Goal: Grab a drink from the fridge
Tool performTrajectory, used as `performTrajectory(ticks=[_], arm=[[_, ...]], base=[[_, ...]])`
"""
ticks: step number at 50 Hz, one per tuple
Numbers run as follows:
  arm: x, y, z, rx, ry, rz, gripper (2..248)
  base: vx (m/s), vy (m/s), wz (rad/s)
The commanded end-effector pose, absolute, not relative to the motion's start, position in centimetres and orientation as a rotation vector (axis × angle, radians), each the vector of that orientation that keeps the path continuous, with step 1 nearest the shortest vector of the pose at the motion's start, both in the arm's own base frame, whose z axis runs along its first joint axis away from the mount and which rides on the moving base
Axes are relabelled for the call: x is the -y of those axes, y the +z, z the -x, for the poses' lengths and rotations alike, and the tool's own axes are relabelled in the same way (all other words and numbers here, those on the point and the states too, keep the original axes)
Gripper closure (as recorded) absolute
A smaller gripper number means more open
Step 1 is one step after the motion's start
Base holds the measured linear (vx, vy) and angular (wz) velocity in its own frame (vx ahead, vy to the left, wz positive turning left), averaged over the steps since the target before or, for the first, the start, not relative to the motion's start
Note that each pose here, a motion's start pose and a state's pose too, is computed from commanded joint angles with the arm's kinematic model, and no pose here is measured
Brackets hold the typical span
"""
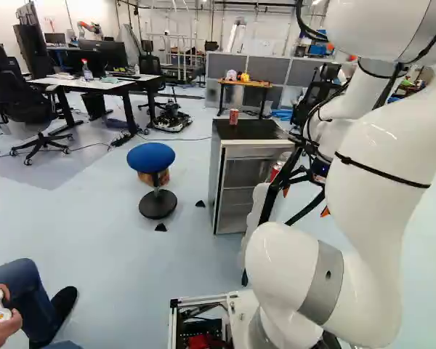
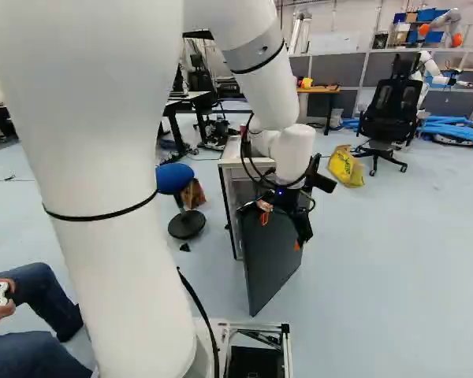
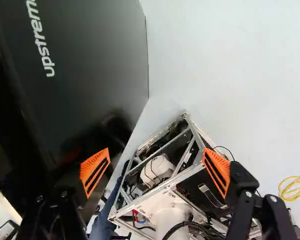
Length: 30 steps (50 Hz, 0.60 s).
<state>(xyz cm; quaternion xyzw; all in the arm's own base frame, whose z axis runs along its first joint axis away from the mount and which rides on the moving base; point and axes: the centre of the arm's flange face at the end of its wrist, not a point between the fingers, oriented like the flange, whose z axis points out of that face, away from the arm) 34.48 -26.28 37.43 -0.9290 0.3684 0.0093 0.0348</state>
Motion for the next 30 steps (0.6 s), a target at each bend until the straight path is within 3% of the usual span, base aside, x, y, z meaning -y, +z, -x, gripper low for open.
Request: performTrajectory(ticks=[30], arm=[[21.0, 37.3, -36.3, -0.963, -0.15, 2.957, 3]], base=[[0.0, 0.0, 0.0]])
